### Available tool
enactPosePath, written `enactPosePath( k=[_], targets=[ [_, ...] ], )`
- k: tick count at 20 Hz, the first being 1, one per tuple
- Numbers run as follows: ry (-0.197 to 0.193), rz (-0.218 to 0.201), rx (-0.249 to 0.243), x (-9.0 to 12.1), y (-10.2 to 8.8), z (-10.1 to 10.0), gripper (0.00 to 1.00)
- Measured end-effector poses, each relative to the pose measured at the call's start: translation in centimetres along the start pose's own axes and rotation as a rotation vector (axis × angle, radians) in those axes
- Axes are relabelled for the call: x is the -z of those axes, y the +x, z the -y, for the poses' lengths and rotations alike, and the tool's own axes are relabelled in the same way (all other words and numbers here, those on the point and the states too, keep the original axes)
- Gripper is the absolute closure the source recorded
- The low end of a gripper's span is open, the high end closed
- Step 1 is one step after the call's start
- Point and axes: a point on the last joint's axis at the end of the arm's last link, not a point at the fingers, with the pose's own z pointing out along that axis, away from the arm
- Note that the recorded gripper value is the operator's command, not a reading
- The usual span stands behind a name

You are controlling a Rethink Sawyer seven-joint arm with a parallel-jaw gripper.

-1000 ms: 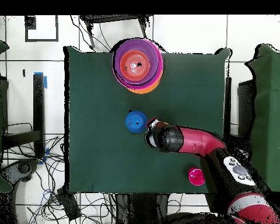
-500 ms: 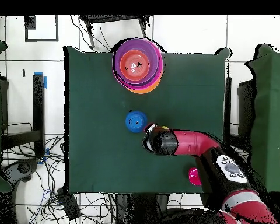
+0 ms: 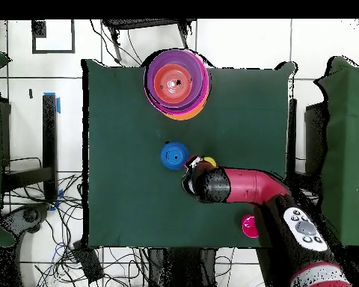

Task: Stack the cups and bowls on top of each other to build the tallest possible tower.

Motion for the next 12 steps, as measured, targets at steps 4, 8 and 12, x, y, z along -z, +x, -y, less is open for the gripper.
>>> enactPosePath(
  k=[4, 8, 12],
  targets=[
    [-0.034, -0.004, -0.049, 3.5, -0.4, -1.5, 1.00],
    [-0.037, -0.039, -0.081, 7.4, -0.2, -4.3, 1.00],
    [-0.016, -0.072, -0.070, 9.9, 0.5, -6.6, 1.00]
  ],
)
